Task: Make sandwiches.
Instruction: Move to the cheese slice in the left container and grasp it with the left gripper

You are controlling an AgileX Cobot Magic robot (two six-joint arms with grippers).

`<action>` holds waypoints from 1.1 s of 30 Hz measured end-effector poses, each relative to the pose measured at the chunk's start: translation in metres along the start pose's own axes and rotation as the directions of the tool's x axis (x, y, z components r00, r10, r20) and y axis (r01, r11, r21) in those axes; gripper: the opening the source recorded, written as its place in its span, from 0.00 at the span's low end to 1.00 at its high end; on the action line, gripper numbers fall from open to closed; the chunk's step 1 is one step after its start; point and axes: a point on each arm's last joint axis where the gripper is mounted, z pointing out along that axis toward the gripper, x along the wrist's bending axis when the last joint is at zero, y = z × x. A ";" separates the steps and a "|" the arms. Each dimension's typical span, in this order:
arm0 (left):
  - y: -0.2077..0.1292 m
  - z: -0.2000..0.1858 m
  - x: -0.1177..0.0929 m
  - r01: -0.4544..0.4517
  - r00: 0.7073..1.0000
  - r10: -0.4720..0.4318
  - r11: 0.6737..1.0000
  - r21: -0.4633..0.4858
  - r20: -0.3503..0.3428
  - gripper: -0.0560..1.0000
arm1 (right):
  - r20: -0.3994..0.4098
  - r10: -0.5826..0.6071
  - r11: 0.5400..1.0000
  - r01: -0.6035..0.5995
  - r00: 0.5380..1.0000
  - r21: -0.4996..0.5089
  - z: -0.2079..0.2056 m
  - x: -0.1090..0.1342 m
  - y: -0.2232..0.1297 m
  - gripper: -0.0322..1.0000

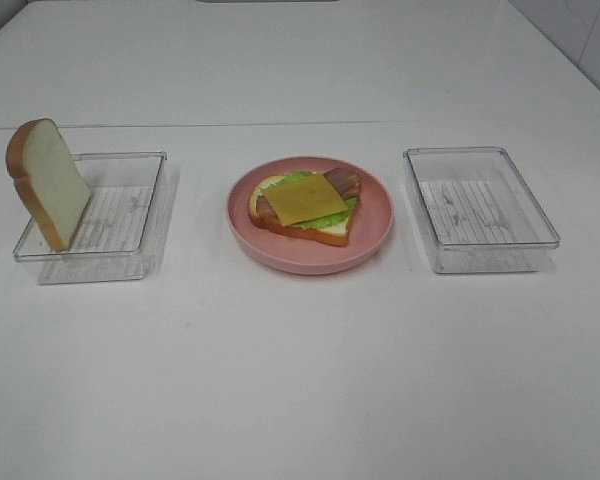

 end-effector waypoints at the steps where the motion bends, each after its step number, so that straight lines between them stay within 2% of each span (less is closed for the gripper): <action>1: 0.000 0.000 0.000 0.000 1.000 0.000 1.000 0.000 0.000 0.90 | 0.000 0.000 1.000 0.000 1.000 0.000 0.000 0.000 0.000 0.98; 11: 0.004 0.003 -0.001 0.011 1.000 -0.012 1.000 0.024 0.019 0.90 | 0.000 0.002 1.000 -0.002 1.000 -0.006 -0.001 0.000 -0.001 0.98; 16: 0.025 0.004 -0.001 0.014 1.000 -0.014 1.000 -0.005 0.017 0.90 | -0.002 0.002 1.000 -0.002 1.000 -0.006 -0.001 0.000 -0.001 0.98; 22: 0.056 0.022 0.002 0.036 0.999 -0.036 0.999 -0.012 0.012 0.90 | -0.002 0.002 1.000 -0.002 1.000 -0.006 -0.001 0.000 -0.001 0.98; 25: 0.070 0.038 0.003 0.078 0.997 -0.078 0.997 0.011 0.009 0.90 | -0.002 0.002 1.000 -0.002 1.000 -0.006 -0.001 0.000 -0.001 0.98; 26: 0.079 0.052 0.004 0.095 0.995 -0.095 0.994 0.045 0.006 0.90 | -0.002 0.002 1.000 -0.002 1.000 -0.006 -0.001 0.000 -0.001 0.98; 33: 0.100 0.095 0.007 0.113 0.994 -0.113 0.981 0.158 -0.007 0.90 | -0.002 0.002 1.000 -0.002 1.000 -0.006 -0.001 0.000 -0.001 0.98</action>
